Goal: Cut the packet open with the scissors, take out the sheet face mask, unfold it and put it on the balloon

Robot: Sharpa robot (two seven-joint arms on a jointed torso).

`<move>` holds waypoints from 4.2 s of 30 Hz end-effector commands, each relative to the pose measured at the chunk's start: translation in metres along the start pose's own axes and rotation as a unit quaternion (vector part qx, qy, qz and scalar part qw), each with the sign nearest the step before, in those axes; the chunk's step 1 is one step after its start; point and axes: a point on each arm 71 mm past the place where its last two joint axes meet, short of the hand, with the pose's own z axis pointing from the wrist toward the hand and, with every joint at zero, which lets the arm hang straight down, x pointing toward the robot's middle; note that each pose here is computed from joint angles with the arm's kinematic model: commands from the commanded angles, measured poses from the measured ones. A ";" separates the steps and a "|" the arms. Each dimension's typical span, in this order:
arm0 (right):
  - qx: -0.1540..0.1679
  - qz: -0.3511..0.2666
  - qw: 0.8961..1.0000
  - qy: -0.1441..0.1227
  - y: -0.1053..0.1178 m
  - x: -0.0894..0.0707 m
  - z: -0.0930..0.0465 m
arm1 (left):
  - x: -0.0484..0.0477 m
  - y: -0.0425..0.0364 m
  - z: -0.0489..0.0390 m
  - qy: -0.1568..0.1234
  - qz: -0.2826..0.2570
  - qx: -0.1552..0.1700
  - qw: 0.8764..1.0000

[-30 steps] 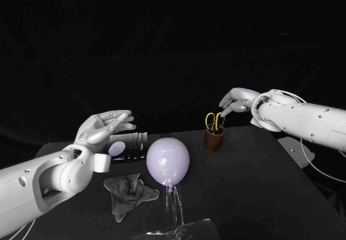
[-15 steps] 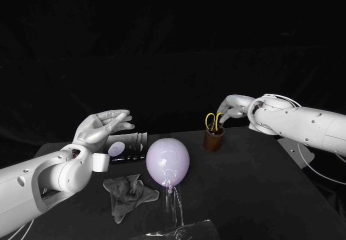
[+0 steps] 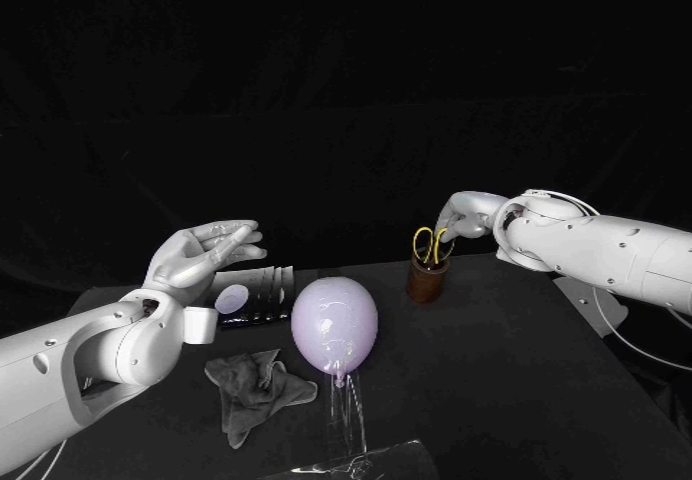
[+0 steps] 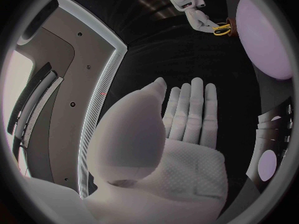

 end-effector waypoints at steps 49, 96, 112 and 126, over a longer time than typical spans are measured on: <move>0.066 0.289 0.950 -0.095 0.076 -0.102 0.043 | -0.0266 0.0195 0.0508 -0.018 0.036 -0.014 0.999; -0.002 0.404 0.911 -0.086 0.223 0.017 0.078 | 0.0139 0.0755 0.1112 0.054 0.063 -0.170 0.982; -0.014 0.405 0.911 -0.074 0.233 0.019 0.075 | 0.0207 0.0743 0.1149 0.064 0.066 -0.146 0.985; -0.006 0.401 0.912 -0.083 0.227 0.018 0.076 | 0.0160 0.0723 0.1118 0.078 0.060 -0.142 0.985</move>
